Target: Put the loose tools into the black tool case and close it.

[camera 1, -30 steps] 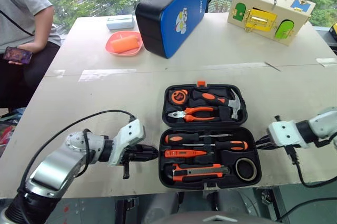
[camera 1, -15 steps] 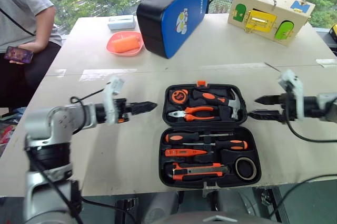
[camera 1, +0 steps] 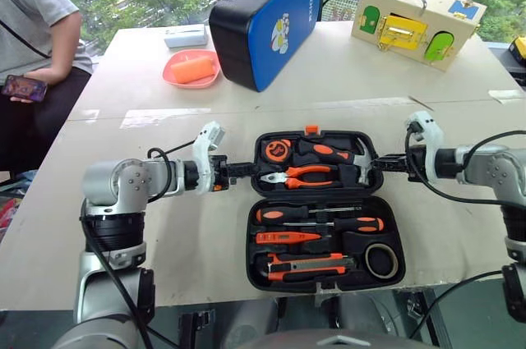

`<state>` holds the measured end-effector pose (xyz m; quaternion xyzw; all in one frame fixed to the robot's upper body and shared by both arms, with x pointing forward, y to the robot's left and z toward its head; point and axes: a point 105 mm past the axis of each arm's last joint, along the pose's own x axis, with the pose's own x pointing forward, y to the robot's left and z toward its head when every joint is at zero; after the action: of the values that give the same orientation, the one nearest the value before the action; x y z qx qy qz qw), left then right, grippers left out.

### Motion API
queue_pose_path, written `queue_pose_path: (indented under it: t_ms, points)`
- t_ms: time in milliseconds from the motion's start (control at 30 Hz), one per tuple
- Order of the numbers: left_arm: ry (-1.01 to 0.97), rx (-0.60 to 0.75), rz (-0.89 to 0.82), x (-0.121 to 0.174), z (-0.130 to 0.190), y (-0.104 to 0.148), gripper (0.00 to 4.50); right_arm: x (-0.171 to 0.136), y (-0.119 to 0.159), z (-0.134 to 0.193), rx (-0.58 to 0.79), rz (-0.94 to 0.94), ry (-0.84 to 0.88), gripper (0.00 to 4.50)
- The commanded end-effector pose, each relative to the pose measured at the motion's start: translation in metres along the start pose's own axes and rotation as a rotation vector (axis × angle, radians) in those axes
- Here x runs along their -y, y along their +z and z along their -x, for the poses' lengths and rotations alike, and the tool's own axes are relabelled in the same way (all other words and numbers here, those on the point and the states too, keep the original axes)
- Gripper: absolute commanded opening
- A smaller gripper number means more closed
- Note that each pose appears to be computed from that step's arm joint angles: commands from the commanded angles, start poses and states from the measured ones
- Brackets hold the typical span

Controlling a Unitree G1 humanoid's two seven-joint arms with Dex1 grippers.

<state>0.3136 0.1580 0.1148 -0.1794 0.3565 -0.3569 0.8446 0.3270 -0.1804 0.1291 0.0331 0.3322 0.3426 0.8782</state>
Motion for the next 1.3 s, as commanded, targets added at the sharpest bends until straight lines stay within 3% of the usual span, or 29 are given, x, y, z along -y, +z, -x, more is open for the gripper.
queue_pose_path:
  t_ms: [33, 300, 567, 767, 900, 1033, 1100, 1200, 1300]
  points:
    - [0.013, -0.014, -0.004, -0.001, -0.004, -0.008, 0.08, 0.005, -0.011, -0.005, -0.039, 0.014, -0.047, 0.02]
    - [0.016, 0.058, -0.049, 0.001, -0.005, -0.006, 0.08, -0.001, -0.002, -0.004, 0.025, 0.094, -0.03, 0.02]
    - [-0.035, 0.363, -0.337, 0.032, 0.007, 0.034, 0.08, -0.028, 0.051, 0.011, 0.362, 0.276, 0.01, 0.02]
    - [-0.034, 0.495, -0.594, 0.053, 0.008, 0.05, 0.08, -0.043, 0.079, 0.023, 0.587, 0.418, -0.015, 0.02]
    - [-0.008, 0.543, -0.731, 0.057, 0.005, 0.055, 0.08, -0.048, 0.076, 0.021, 0.632, 0.611, -0.062, 0.02]
    - [0.105, 0.608, -1.0, 0.051, 0.001, 0.049, 0.08, -0.043, 0.042, 0.007, 0.597, 1.036, -0.176, 0.02]
    - [0.122, 0.642, -1.112, 0.053, 0.003, 0.045, 0.08, -0.038, 0.034, 0.005, 0.61, 1.11, -0.206, 0.02]
    - [0.196, 0.746, -1.346, 0.058, 0.016, 0.04, 0.08, -0.038, 0.02, 0.009, 0.629, 1.355, -0.231, 0.02]
    - [0.226, 0.764, -1.48, 0.056, 0.029, 0.024, 0.08, -0.042, 0.003, 0.014, 0.63, 1.548, -0.194, 0.02]
